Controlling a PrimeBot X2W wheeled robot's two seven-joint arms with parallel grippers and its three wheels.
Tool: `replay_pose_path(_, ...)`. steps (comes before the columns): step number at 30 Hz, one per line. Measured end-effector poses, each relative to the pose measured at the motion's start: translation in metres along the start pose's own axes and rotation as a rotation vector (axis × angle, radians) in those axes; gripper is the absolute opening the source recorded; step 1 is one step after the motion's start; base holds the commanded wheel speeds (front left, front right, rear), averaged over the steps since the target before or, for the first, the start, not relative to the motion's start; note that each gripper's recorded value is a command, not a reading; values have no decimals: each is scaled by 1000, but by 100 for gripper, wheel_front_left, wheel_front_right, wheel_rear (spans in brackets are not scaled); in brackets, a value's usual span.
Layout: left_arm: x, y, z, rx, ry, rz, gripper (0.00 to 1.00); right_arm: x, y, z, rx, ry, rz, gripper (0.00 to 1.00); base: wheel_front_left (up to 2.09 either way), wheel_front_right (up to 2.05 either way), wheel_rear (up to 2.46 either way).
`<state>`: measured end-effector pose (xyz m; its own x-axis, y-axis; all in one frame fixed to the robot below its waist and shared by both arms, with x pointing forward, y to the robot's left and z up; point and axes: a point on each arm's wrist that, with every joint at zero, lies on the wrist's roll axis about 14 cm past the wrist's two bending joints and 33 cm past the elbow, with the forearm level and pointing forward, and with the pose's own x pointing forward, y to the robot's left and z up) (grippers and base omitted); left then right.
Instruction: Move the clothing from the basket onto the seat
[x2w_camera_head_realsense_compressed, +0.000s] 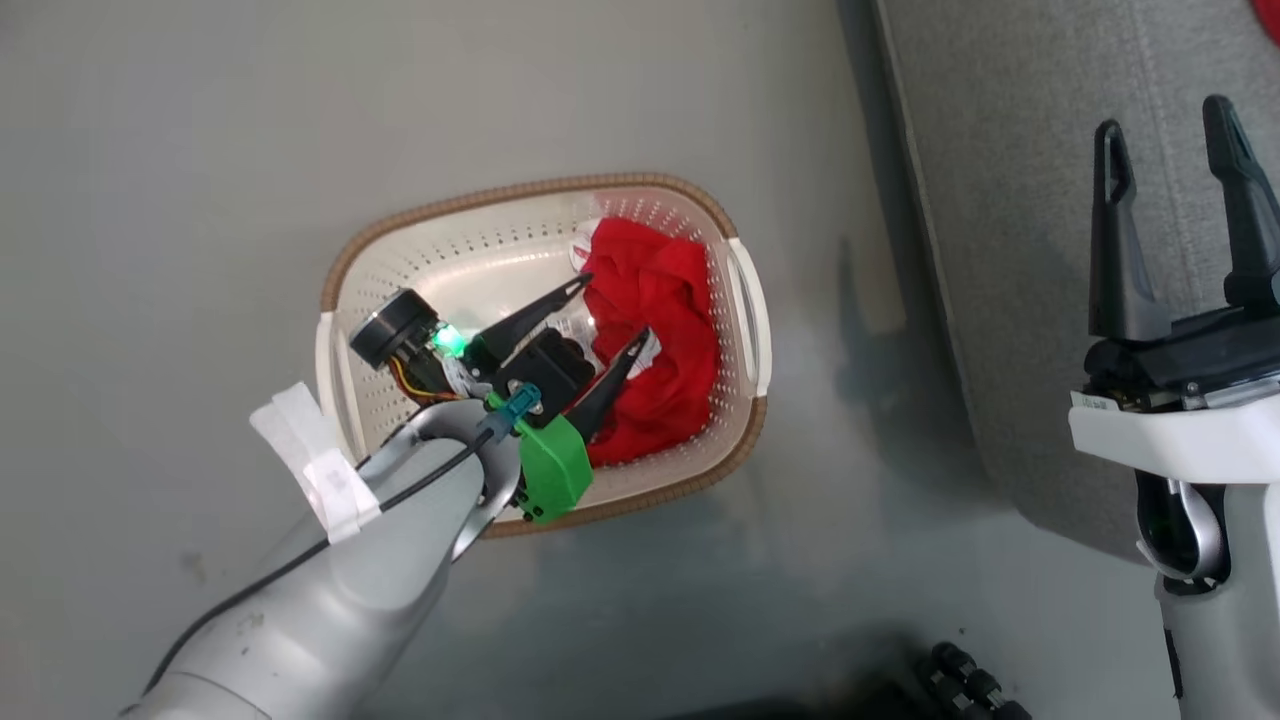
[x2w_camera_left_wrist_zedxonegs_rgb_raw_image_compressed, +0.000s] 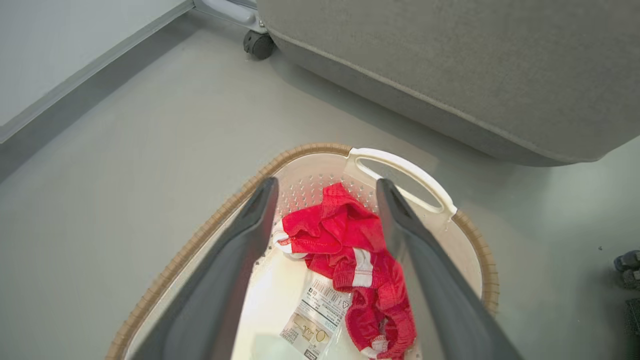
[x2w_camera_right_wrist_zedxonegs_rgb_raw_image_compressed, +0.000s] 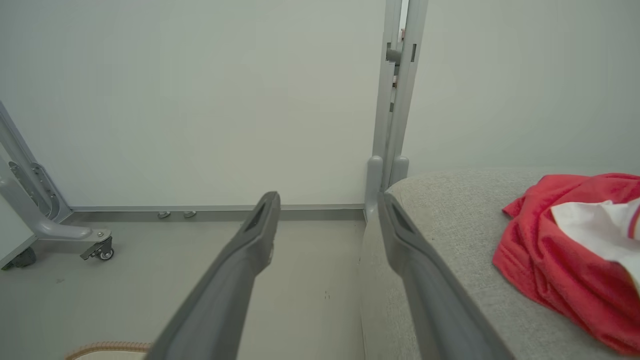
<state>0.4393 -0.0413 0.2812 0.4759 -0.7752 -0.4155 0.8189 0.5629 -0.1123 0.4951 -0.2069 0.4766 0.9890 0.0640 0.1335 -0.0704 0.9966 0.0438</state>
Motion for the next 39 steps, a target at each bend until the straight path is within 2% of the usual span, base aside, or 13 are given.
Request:
replay_pose_path(11,33,-28,-117,29,251,-242,100,9,-3,-83,-24,144,17,100,0,0,0)
replay_pose_path(21,44,-41,-181,88,349,-351,100,6,-1,-130,-34,224,43,100,0,0,0)
replay_pose_path(26,49,-54,-194,95,358,-393,100,4,-3,-139,-39,243,41,100,0,0,0)
replay_pose_path(39,68,-60,-201,113,360,-413,100,-6,-9,-152,-50,288,25,100,0,0,0)
